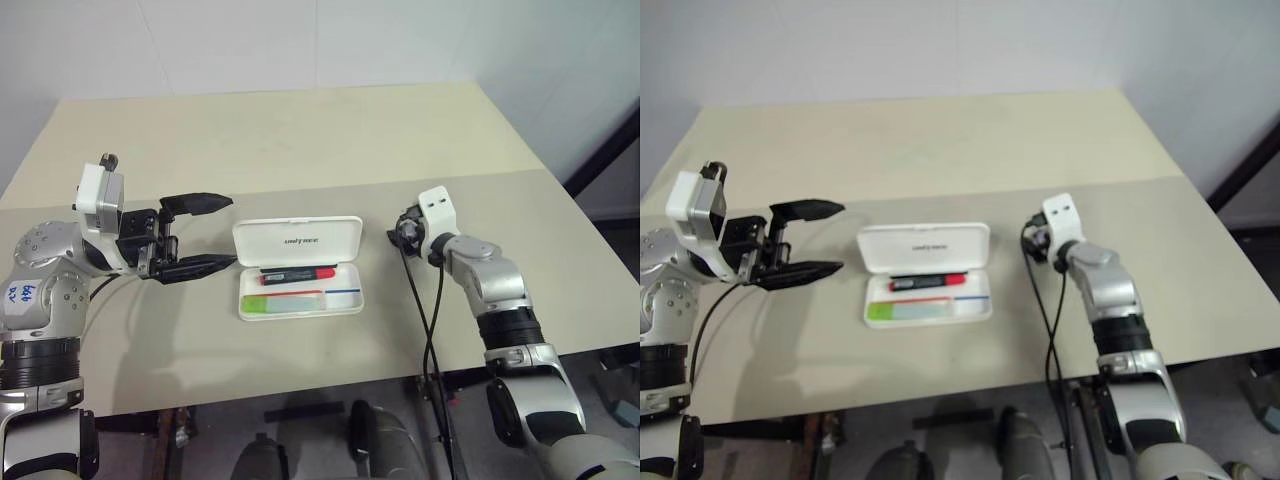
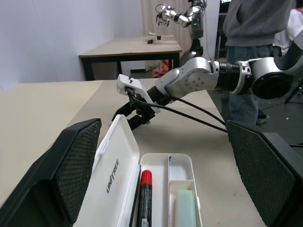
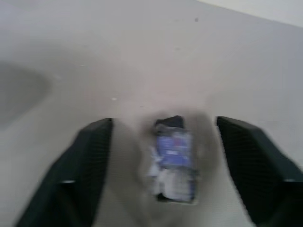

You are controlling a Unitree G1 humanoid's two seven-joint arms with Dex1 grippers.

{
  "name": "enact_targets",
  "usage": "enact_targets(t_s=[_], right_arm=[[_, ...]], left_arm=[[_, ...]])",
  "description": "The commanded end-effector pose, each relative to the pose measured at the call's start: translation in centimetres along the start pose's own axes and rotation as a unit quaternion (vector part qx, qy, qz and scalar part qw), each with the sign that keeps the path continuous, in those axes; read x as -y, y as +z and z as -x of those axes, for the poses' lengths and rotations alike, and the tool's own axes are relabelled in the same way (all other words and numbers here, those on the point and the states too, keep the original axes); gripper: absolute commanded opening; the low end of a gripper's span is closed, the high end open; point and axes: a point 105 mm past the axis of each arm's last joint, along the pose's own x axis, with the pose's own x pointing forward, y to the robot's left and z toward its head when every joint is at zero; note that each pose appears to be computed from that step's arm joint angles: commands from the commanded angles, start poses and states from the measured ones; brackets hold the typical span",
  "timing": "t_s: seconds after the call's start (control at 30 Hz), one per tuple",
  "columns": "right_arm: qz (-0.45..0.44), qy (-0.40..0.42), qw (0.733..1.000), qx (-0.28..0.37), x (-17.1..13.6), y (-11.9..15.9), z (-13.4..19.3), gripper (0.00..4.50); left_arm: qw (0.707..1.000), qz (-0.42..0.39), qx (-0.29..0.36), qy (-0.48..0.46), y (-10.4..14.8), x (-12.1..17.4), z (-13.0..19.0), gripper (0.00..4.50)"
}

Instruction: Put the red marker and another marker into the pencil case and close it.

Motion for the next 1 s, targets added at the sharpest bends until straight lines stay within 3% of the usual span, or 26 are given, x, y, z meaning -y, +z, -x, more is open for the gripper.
enact_targets(t_s=[0.03, 0.2, 0.23, 0.4, 0.67, 0.83, 1.0], right_arm=[[-0.033, -0.003, 0.995, -0.097, -0.4, -5.2, 0.0, 2.16], [-0.027, -0.006, 0.995, -0.099, -0.2, -5.2, 0.5, 0.52], [-0.023, -0.005, 0.995, -0.094, -0.1, -5.1, 0.6, 0.4], [-0.01, -0.002, 0.997, -0.071, 0.2, -4.1, 0.8, 0.4], [0.037, 0.006, 0.999, 0.033, 1.5, 2.6, 1.8, 0.4], [0.078, 0.039, 0.992, 0.089, 0.8, 7.1, 3.3, 0.4], [0.117, 0.067, 0.984, 0.112, 0.0, 9.9, 5.0, 0.4]], left_arm=[[1.0, -0.019, -0.003, 0.001, 1.0, -0.2, 0.2, 4.5], [1.0, -0.019, -0.003, 0.002, 1.0, 0.0, 0.3, 4.5], [1.0, -0.019, -0.003, 0.003, 1.0, 0.0, 0.3, 4.5], [1.0, -0.02, 0.0, 0.002, 1.0, 0.1, 0.3, 4.5], [1.0, -0.021, 0.011, -0.014, 1.4, 0.8, -0.4, 4.5], [0.999, -0.024, 0.016, -0.024, 1.7, 1.6, -0.8, 4.5], [0.999, -0.029, 0.021, -0.037, 1.9, 3.0, -1.2, 4.5]])
